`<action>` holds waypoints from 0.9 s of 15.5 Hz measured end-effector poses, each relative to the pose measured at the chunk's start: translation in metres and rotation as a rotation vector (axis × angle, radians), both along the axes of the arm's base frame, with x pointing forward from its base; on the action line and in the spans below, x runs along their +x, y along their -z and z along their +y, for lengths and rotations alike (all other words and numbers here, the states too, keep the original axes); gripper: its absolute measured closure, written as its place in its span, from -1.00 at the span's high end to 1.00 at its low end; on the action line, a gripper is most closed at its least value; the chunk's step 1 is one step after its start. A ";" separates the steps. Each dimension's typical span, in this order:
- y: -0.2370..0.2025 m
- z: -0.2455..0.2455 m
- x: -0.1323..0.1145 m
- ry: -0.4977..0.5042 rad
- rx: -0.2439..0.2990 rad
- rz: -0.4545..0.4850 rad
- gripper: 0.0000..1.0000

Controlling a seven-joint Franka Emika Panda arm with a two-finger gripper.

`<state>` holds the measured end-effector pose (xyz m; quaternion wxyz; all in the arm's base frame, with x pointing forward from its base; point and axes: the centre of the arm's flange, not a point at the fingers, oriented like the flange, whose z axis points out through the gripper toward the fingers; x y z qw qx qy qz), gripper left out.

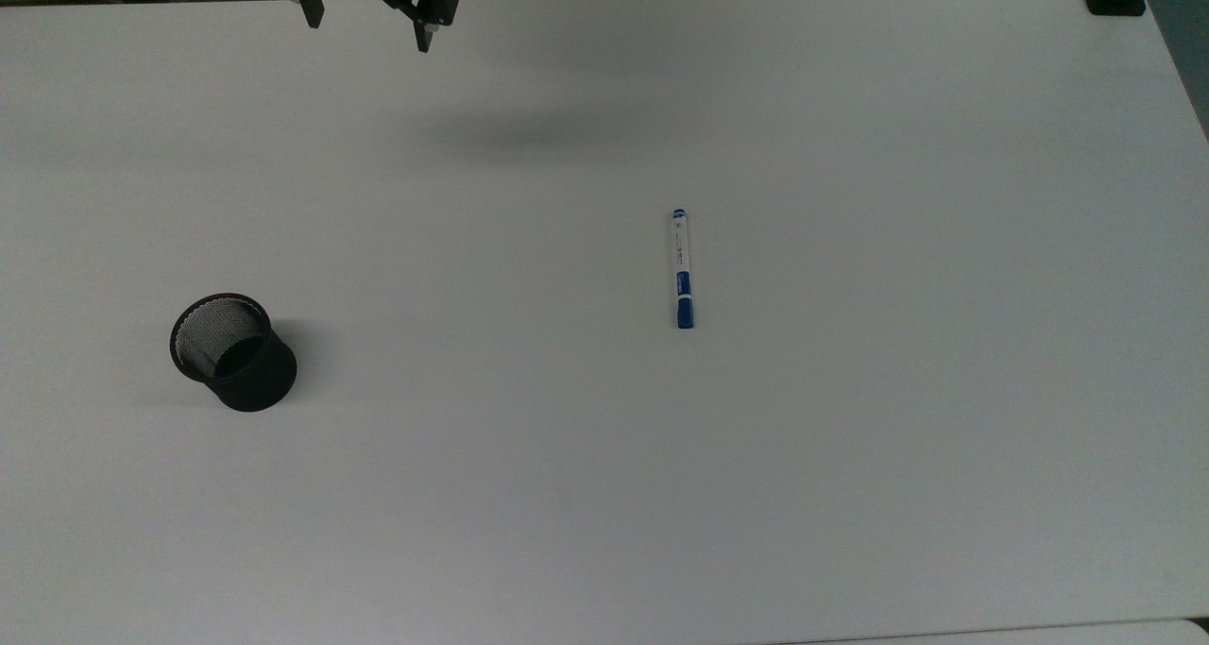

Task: Insert the marker
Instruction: 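Move the open gripper toward the blue-capped white marker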

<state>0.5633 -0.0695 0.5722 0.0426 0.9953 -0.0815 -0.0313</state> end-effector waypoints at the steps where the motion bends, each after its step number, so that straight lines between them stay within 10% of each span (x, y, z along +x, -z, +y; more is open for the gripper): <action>1: 0.000 0.000 0.000 0.000 0.000 0.000 1.00; 4: 0.002 0.024 0.000 -0.030 0.074 0.014 1.00; 14: -0.004 0.028 0.001 -0.036 0.077 0.005 1.00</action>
